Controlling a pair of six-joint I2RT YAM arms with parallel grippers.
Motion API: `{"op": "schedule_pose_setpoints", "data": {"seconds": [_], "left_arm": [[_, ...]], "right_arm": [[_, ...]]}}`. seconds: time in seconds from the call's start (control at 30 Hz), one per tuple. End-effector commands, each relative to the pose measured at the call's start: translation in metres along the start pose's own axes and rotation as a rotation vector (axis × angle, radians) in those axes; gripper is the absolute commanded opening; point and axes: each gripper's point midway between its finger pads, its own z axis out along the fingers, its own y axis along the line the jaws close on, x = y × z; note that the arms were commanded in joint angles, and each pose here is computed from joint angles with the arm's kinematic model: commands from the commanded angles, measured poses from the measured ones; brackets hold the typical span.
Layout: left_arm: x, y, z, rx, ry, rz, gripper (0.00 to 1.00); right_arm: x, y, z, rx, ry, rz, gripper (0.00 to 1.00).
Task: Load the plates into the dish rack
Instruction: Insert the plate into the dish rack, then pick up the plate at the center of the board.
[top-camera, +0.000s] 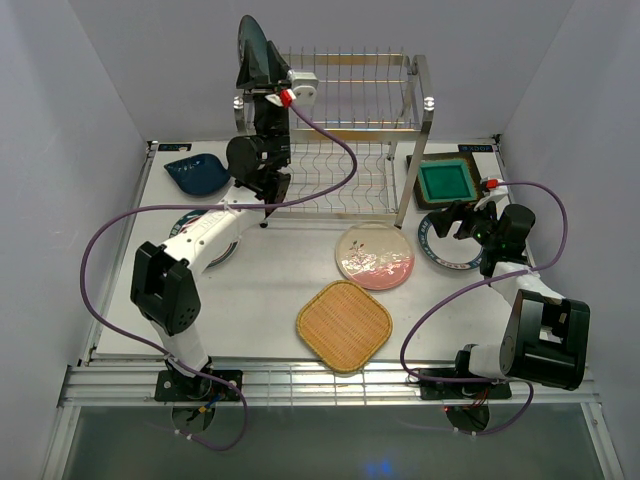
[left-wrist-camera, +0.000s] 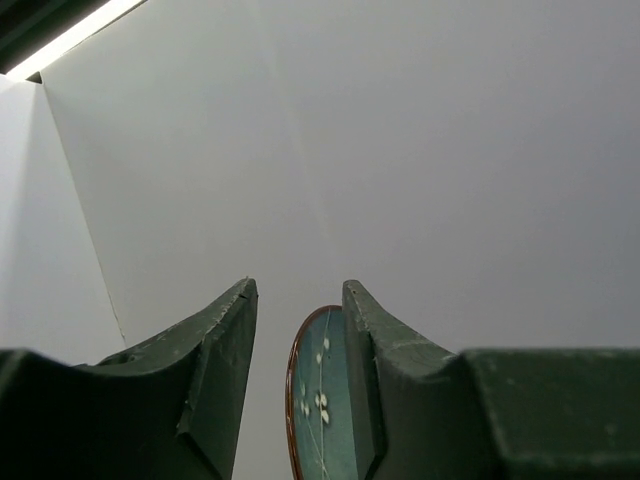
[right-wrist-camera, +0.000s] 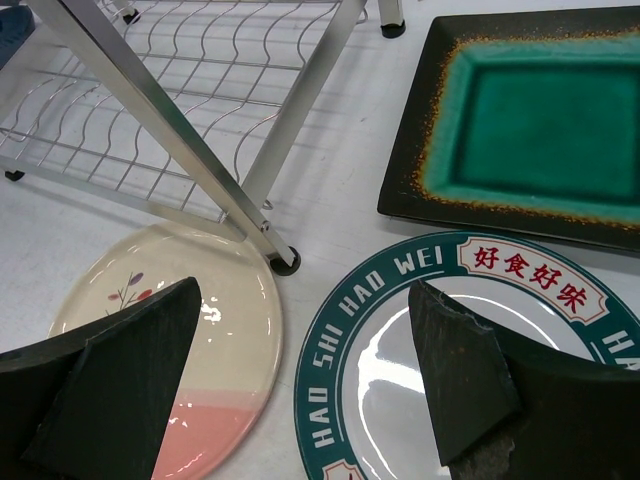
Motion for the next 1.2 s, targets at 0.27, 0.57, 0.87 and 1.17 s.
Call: {"op": "schedule_pose_setpoints", "data": {"seconds": [0.27,0.57,0.87,1.17], "left_arm": [[-0.058,0.069,0.018,-0.111,-0.045,-0.196,0.64],[-0.067,0.111,0.016,-0.227,0.007,-0.332,0.73],[-0.057,0.150,-0.004,-0.303,0.121,-0.428,0.74],[-0.034,0.163,-0.040,-0.302,0.314,-0.572,0.75]], "right_arm": [[-0.023,0.001,0.002,-0.021,-0.046,-0.018,0.90],[-0.023,0.000,0.003,-0.022,-0.045,-0.013,0.90],[-0.027,0.002,0.000,-0.027,-0.054,-0.015,0.90],[-0.033,0.001,-0.005,-0.011,-0.073,-0.024,0.90]]}}
